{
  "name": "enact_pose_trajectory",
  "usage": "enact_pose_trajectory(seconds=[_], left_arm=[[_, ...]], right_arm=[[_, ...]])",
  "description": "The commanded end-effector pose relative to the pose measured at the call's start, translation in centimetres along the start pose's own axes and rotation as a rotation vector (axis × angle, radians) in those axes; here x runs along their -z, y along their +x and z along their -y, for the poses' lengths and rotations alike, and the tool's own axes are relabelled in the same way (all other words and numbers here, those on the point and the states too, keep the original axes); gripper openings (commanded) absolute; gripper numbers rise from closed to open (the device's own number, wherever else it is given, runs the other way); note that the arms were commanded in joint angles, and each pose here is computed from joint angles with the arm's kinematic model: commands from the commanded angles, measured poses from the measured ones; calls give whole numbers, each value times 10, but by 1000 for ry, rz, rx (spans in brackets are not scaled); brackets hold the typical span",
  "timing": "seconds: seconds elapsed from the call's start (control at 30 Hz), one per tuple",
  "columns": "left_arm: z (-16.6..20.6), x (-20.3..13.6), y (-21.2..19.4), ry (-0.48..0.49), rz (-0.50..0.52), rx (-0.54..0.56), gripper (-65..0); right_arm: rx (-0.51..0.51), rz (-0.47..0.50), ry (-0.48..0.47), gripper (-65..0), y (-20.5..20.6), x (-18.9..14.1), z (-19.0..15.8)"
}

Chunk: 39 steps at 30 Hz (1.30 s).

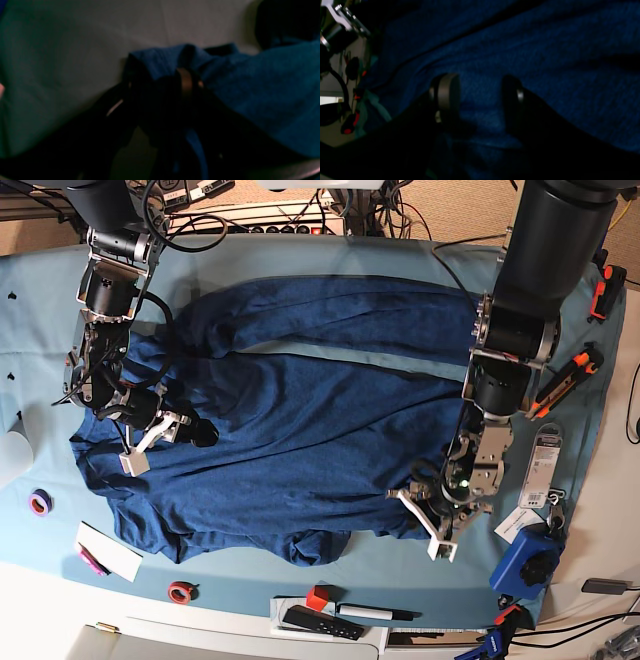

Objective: Layout the t-shirt on the table in an organized manner, then fold the t-shirt properly
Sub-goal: 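Pull the shirt body fabric outward with both grippers to smooth it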

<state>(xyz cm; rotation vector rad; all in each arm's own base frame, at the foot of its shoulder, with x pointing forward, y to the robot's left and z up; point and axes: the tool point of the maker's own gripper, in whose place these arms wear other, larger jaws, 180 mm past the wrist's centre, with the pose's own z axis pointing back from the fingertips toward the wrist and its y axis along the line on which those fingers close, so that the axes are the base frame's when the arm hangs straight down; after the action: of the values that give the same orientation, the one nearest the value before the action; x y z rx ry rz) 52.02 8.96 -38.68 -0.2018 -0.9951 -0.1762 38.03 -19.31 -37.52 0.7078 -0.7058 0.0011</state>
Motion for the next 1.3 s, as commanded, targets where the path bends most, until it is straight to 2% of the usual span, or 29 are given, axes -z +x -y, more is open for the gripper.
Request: enact_pose_trajectory(seconds=[0.0, 0.03, 0.1, 0.13, 0.43, 0.63, 0.87, 0.9, 0.97, 1.03, 1.17, 1.27], left_arm=[[2, 0, 34, -16, 78, 10, -473], [4, 0, 34, -29, 83, 11, -503], [8, 0, 38, -47, 102, 14, -623], [7, -1, 41, -47, 120, 14, -650], [2, -4, 79, -28, 237, 35, -650], [-19, -9, 111, 94, 318, 71, -650], [-14, -10, 120, 68, 333, 77, -650], [-15, -10, 121, 69, 336, 77, -642], [-16, -11, 123, 77, 345, 81, -544], [-23, -12, 124, 119, 347, 89, -481], [-40, -15, 125, 215, 355, 82, -476], [-37, -15, 125, 184, 352, 87, -476]], right_arm=[[-33, 50, 5, -376, 22, -7, -3], [-33, 50, 5, -376, 22, -7, -3], [-33, 49, 5, -376, 22, -7, -3], [-33, 50, 5, -376, 22, -7, -3], [-33, 48, 4, -376, 22, -7, -3], [-33, 48, 4, -376, 21, -7, -3], [-33, 49, 4, -376, 22, -7, -3], [-33, 49, 4, -376, 22, -7, -3], [-33, 48, 4, -376, 21, -7, -3], [-33, 48, 4, -376, 21, -7, -3], [-33, 48, 4, -376, 21, -7, -3], [-33, 49, 4, -376, 22, -7, -3]])
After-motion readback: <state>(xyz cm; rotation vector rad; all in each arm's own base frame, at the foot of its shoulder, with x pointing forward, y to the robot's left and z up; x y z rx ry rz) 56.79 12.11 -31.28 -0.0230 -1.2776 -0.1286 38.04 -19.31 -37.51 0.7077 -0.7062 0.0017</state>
